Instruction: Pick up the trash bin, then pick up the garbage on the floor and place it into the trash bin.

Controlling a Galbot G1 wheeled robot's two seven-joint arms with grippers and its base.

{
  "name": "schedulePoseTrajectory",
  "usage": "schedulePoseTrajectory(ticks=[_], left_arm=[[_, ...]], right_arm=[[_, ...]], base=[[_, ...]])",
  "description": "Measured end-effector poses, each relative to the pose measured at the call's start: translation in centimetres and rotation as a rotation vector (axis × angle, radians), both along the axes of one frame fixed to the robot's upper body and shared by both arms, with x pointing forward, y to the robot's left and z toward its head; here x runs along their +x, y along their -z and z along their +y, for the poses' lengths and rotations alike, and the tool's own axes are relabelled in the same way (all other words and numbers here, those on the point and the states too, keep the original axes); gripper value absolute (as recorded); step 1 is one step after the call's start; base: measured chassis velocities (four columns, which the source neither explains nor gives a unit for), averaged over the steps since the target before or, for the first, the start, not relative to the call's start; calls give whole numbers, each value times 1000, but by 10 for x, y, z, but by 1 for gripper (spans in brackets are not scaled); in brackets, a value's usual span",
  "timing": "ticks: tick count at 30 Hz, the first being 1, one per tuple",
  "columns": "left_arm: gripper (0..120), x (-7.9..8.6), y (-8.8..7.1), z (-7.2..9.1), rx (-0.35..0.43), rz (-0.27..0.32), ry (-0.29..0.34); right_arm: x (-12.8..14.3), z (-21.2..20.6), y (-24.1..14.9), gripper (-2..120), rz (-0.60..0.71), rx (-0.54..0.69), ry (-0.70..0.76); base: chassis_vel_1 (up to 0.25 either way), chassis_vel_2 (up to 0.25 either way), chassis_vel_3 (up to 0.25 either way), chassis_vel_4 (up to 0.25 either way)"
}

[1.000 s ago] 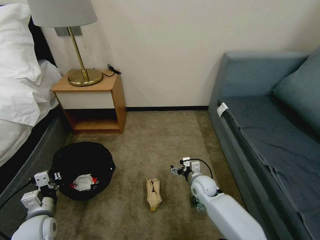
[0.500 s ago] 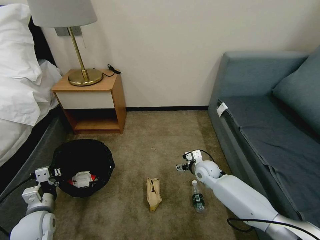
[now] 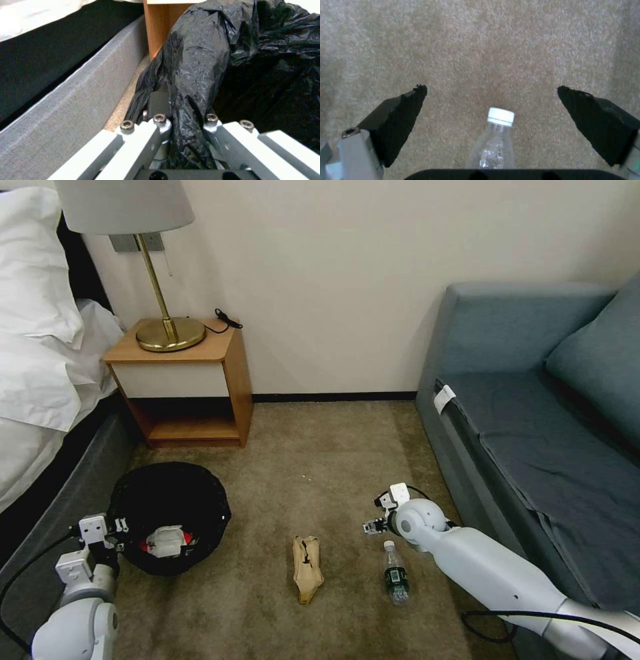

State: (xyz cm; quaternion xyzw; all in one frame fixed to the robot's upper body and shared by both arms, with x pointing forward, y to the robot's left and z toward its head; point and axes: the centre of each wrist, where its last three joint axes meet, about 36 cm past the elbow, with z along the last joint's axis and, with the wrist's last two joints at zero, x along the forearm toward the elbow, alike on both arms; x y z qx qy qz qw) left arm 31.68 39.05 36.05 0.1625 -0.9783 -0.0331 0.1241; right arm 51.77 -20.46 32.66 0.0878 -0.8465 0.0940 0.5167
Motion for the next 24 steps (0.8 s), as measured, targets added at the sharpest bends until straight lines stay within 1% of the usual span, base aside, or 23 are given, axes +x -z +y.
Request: schedulePoseTrajectory(ticks=[3, 6, 7, 12, 17, 19, 20, 22, 24], left_arm=[[4, 0, 0, -1, 0, -1, 3], [4, 0, -5, -2, 1, -13, 10], [4, 0, -5, -2, 1, -13, 10], [4, -3, -9, -6, 3, -18, 19], [4, -6, -10, -9, 1, -16, 24], [4, -8, -9, -10, 0, -12, 27], [4, -8, -9, -10, 0, -12, 27], [4, -10, -9, -11, 1, -10, 29], [4, -10, -9, -11, 1, -10, 30]], right_arm=[[-6, -1, 2, 100, 19, 13, -1], [-18, -4, 10, 100, 42, 17, -3], [-18, -4, 10, 100, 42, 17, -3], [-32, -10, 20, 100, 63, 14, 7], [-41, -14, 29, 100, 73, 11, 13], [-50, -16, 38, 100, 86, 5, 11], [-50, -16, 38, 100, 86, 5, 11], [-62, -19, 49, 100, 104, -4, 5], [-63, -19, 51, 100, 106, -6, 5]], base=[[0, 0, 0, 0], [0, 0, 0, 0], [0, 0, 0, 0], [0, 0, 0, 0], [0, 0, 0, 0], [0, 0, 0, 0], [0, 0, 0, 0], [0, 0, 0, 0], [0, 0, 0, 0]])
